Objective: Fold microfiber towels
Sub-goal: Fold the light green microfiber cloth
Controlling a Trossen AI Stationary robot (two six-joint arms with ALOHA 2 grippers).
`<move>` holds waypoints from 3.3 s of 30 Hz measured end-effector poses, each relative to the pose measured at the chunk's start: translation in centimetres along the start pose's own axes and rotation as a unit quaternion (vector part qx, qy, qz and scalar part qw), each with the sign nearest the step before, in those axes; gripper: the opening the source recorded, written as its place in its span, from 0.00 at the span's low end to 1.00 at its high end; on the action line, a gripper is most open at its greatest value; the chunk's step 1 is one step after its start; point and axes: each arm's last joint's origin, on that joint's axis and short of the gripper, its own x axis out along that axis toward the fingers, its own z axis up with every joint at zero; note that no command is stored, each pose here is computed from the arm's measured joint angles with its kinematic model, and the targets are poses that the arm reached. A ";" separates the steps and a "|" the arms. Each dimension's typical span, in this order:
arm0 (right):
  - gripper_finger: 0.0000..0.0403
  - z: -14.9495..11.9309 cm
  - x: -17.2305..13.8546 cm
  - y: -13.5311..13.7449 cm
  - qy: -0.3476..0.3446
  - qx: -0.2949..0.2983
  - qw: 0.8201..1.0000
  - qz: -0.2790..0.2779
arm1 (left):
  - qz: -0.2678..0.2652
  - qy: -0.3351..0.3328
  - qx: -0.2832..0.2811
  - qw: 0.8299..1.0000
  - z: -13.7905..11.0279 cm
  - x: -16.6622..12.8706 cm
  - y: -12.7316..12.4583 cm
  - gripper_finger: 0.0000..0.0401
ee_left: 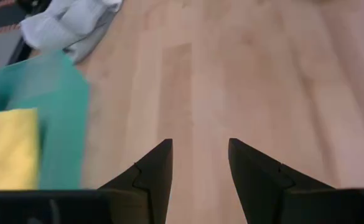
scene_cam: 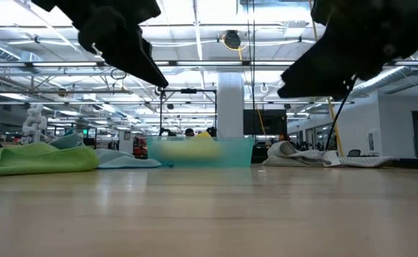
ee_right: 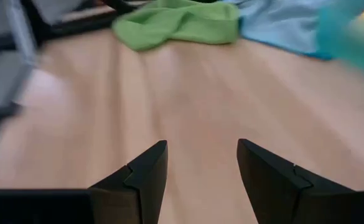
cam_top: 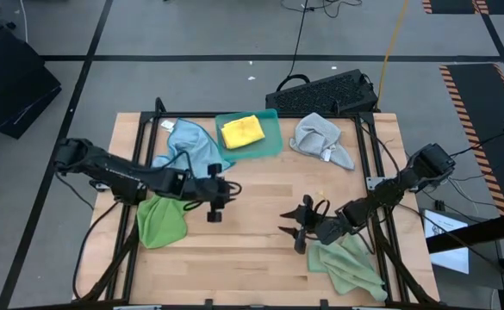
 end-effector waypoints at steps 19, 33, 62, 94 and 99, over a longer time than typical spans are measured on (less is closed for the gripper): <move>0.46 3.4 -3.2 4.7 0.316 0.096 0.944 0.011 | -0.061 -0.126 -0.047 0.989 1.2 0.2 -9.3 0.40; 0.46 0.1 -8.8 6.6 0.428 0.102 0.897 -0.049 | -0.093 -0.154 -0.117 0.977 -0.1 2.8 -13.5 0.40; 0.46 4.8 -1.4 -6.8 0.473 0.053 0.847 -0.237 | -0.061 -0.167 -0.067 0.982 0.0 4.2 -13.3 0.40; 0.46 1.4 -4.9 3.8 0.498 0.108 0.860 0.018 | -0.092 -0.123 0.030 0.988 0.3 8.1 -5.7 0.40; 0.41 0.8 -5.8 4.2 0.512 0.097 0.853 0.006 | -0.085 -0.118 0.026 0.989 0.3 8.3 -5.1 0.40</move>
